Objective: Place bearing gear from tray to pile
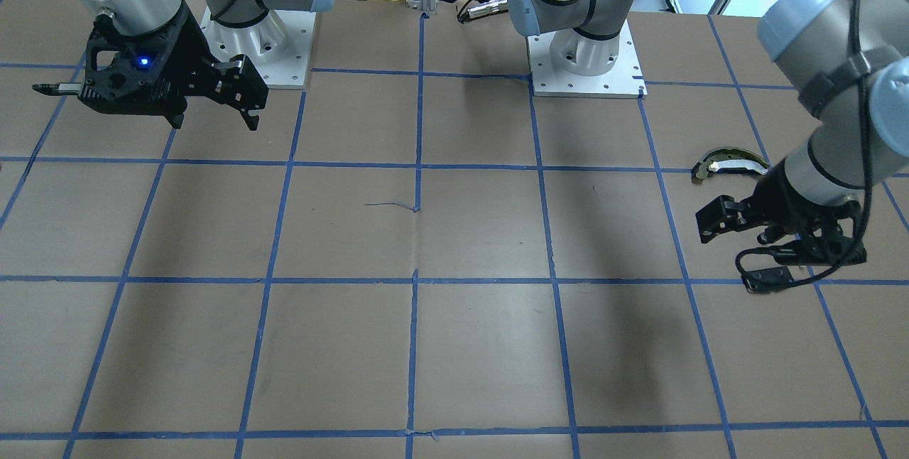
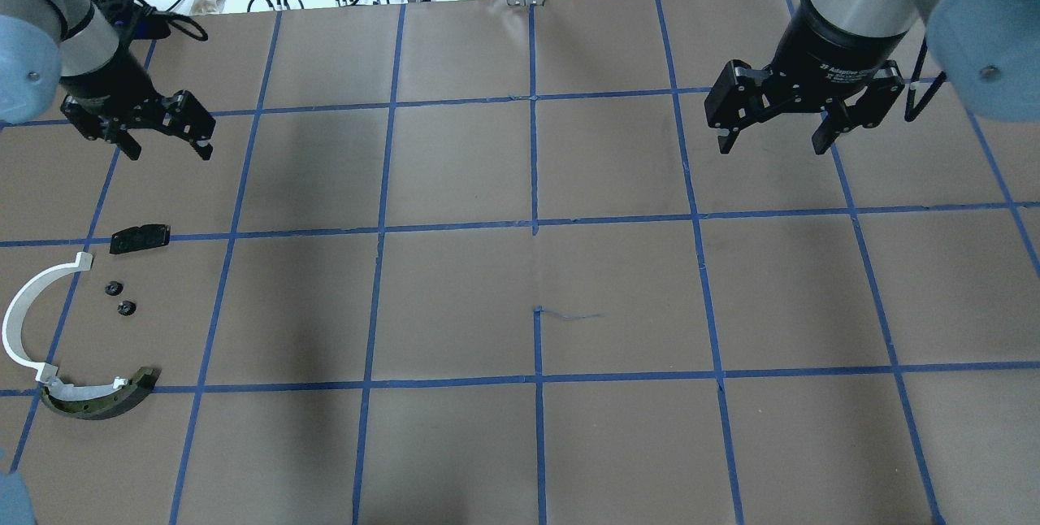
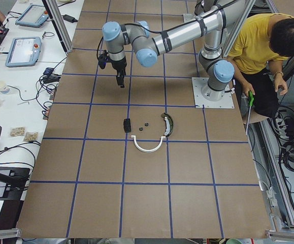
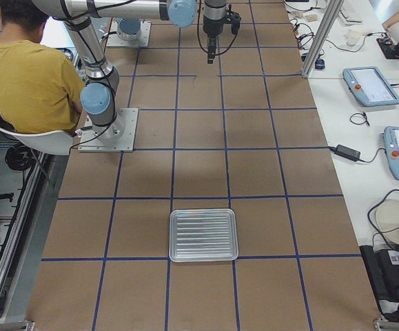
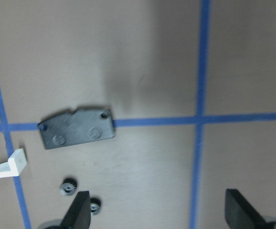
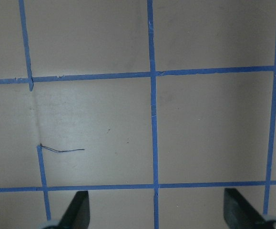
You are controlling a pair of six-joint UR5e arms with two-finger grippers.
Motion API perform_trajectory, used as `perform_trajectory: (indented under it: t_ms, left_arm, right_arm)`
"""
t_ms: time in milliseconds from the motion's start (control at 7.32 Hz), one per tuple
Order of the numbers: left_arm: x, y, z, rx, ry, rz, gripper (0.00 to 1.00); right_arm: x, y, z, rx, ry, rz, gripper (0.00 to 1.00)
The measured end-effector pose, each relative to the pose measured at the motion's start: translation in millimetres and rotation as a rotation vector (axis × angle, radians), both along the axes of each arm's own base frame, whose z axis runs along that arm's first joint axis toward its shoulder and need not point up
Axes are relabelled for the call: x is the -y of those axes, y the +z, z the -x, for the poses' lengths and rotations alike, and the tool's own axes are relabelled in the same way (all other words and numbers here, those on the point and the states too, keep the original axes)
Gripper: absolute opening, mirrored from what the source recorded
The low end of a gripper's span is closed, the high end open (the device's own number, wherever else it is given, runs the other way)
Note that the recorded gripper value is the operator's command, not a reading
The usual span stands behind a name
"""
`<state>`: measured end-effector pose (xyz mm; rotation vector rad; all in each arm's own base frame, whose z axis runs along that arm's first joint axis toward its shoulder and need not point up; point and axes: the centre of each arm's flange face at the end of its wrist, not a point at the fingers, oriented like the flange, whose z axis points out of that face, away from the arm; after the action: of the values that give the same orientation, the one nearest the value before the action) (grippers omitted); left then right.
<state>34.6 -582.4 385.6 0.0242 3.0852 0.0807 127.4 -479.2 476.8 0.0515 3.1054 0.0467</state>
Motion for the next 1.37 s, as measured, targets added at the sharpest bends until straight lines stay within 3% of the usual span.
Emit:
perform_trajectory:
  t_ms: [273, 546, 956, 1366]
  left_arm:
    - [-28.7, 55.3, 69.3, -0.031, -0.009, 0.065, 1.0]
    - [-58.1, 79.8, 104.4, -0.063, -0.041, 0.078, 1.0]
    - [-89.9, 80.1, 115.6, -0.071, -0.049, 0.047, 1.0]
    - [-99.0, 74.2, 125.0, -0.073, -0.053, 0.033, 1.0]
  right_arm:
    - [0.1, -0.1, 0.0, 0.0, 0.0, 0.0, 1.0]
    - [0.0, -0.1, 0.0, 0.0, 0.0, 0.0, 1.0]
    - [2.4, 0.6, 0.5, -0.003, 0.001, 0.014, 1.0]
    - [11.8, 10.5, 1.5, -0.015, 0.002, 0.089, 1.0]
